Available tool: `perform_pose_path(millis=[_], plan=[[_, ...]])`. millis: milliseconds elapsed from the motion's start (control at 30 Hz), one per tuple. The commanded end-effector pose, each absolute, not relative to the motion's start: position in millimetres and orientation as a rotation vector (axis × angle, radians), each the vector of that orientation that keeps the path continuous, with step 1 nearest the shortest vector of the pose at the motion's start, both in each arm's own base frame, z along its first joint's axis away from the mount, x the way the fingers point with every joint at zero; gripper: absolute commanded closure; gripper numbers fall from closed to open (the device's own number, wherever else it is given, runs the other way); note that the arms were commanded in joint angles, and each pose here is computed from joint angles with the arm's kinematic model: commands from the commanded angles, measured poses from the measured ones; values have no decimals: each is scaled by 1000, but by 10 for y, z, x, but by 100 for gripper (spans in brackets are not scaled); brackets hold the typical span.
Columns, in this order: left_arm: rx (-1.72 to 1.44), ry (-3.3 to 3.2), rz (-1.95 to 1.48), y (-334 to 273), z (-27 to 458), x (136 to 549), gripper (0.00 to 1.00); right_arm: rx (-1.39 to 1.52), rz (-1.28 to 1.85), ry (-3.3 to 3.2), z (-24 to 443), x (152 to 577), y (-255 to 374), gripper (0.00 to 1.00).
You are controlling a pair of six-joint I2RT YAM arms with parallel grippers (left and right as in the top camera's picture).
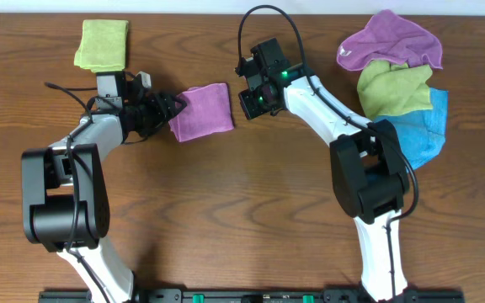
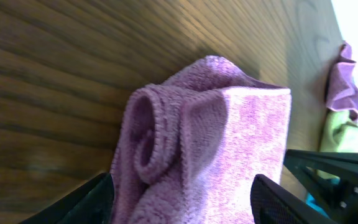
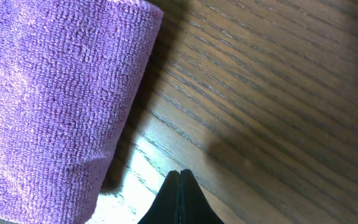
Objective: Fold the cloth
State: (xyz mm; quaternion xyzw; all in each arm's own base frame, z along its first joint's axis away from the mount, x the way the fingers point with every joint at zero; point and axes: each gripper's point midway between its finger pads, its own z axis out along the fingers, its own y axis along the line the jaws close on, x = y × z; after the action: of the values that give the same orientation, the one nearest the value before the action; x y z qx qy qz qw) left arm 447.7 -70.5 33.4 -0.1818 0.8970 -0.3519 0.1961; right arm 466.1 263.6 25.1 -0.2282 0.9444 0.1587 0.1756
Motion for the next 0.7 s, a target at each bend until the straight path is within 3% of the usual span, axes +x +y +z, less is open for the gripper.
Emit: perform_pose_path(millis=[0, 433, 667], plan=[[-466, 2483, -901, -592, 437, 4577, 28, -627, 465, 2670, 270, 4708, 2656, 99], [-512, 2516, -771, -445, 269, 4578, 21, -627, 466, 2664, 277, 4720, 2663, 99], [-540, 2521, -954, -633, 52, 4581, 21, -627, 468, 2664, 278, 4717, 2668, 99]])
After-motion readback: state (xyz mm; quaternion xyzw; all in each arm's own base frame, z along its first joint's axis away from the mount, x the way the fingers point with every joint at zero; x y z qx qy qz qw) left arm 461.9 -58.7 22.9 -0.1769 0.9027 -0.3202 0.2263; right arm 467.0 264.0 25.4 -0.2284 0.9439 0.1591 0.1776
